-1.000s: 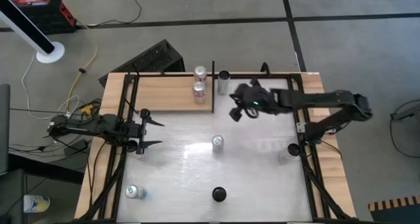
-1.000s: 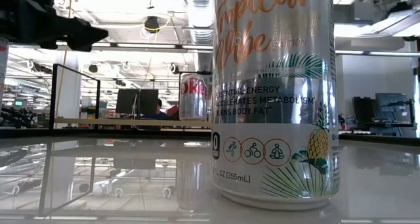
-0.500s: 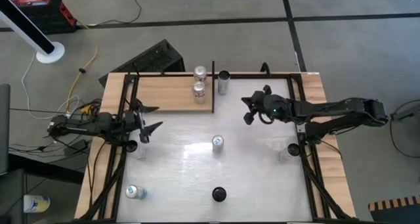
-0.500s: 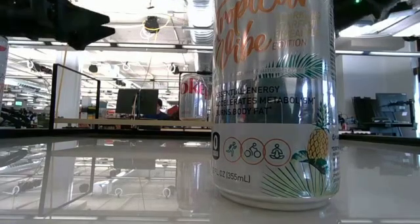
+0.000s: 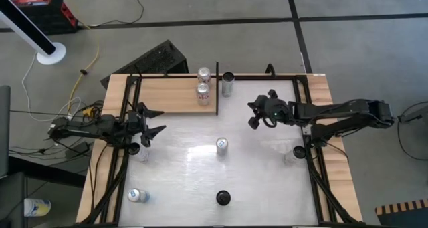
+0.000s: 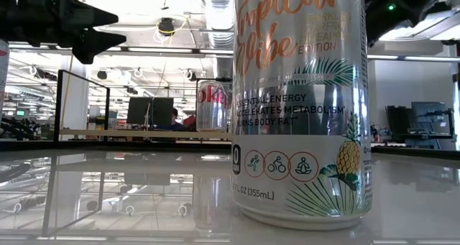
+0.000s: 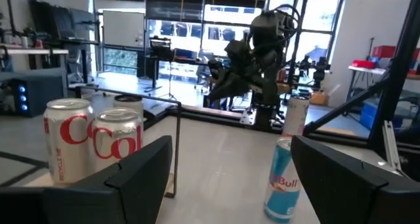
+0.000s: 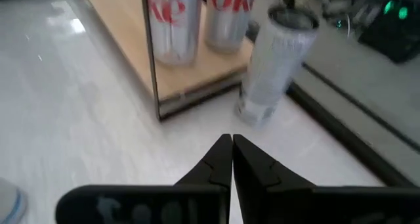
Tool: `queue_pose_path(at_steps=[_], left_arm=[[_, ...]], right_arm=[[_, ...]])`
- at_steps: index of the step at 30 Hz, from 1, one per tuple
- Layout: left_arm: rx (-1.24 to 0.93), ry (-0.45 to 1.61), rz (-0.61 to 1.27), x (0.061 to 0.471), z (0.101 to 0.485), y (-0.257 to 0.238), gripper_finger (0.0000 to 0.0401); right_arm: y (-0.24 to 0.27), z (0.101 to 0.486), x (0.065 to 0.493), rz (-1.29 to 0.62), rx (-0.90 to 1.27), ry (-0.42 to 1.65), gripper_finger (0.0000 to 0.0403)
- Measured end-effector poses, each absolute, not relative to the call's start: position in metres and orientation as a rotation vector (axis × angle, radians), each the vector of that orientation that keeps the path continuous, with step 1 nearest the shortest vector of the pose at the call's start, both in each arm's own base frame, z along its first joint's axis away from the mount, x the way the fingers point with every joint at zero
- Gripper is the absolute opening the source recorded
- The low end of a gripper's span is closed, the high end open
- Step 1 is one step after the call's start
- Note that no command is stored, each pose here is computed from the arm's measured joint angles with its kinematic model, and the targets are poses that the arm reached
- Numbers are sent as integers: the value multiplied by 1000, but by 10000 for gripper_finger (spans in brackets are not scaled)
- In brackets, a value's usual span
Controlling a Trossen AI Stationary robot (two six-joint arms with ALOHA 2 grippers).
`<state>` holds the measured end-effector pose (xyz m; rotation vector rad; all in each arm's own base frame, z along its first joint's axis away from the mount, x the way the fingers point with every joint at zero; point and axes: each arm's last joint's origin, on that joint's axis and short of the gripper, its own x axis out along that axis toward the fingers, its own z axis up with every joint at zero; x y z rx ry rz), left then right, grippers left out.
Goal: Place canned beverage on shelf
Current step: Put the top blue soda can on the shelf
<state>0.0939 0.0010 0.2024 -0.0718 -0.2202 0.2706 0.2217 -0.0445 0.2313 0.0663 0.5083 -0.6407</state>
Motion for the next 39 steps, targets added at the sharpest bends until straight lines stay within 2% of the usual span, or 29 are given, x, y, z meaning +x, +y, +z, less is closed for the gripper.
queue_pose_path(at_steps=[5,14,22,25,32,39], left_arm=[[-47,-222,277,94,203,1,300],[-102,-198,264,95,200,1,300],[-93,-179,265,95,198,1,300],[-90,-178,265,95,198,1,300],[-89,-173,265,95,198,1,300],[-79,-128,266,96,193,1,300]], right_arm=[[-41,225,222,-626,77,554,38],[-37,228,227,-587,78,510,38],[-17,244,242,-173,84,342,39],[-5,252,247,-100,58,286,49],[23,274,251,18,10,222,109],[52,273,272,74,-82,242,237]])
